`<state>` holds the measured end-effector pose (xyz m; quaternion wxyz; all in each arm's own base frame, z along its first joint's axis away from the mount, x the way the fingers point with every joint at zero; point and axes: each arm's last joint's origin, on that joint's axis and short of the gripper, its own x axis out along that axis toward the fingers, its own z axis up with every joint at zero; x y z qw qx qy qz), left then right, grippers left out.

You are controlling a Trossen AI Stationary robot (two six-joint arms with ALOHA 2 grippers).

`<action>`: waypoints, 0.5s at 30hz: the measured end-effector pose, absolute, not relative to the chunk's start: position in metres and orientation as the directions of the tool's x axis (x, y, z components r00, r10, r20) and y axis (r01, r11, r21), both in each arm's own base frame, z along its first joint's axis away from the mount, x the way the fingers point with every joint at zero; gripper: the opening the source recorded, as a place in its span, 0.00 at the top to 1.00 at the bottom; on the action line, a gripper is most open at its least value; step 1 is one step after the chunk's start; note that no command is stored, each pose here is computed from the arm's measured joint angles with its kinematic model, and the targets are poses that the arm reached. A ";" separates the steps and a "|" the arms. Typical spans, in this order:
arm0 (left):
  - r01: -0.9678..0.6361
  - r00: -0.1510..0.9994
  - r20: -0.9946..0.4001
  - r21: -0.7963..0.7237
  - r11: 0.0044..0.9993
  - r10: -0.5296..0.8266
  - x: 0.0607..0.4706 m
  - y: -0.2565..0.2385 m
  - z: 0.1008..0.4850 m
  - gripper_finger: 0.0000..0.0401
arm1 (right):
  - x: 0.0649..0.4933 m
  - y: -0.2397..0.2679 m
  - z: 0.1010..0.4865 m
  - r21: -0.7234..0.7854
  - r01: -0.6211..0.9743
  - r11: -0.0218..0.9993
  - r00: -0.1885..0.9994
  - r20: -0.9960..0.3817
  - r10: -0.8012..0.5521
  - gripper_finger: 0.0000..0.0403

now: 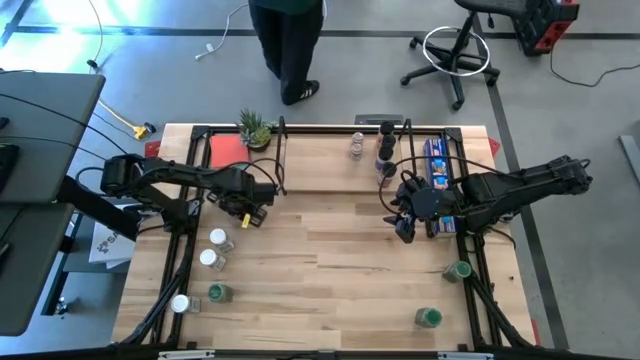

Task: Shelf spices
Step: Put the brown seasoning bottle on the shelf, aligned with the other brown seasoning bottle

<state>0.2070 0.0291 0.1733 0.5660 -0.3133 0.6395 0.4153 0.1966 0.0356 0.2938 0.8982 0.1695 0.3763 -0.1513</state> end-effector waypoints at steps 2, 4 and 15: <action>-0.868 -0.160 -0.985 0.170 0.467 0.061 0.207 0.028 0.173 0.72 | 0.197 0.036 0.294 0.190 0.399 0.897 0.671 -0.727 -0.144 0.35; -0.865 -0.158 -0.986 0.162 0.475 0.048 0.208 0.025 0.173 0.78 | 0.197 0.036 0.294 0.190 0.399 0.897 0.671 -0.727 -0.144 0.35; -0.773 -0.199 -0.980 0.158 0.614 0.001 0.210 0.020 0.199 0.89 | 0.197 0.036 0.294 0.189 0.397 0.898 0.672 -0.727 -0.144 0.35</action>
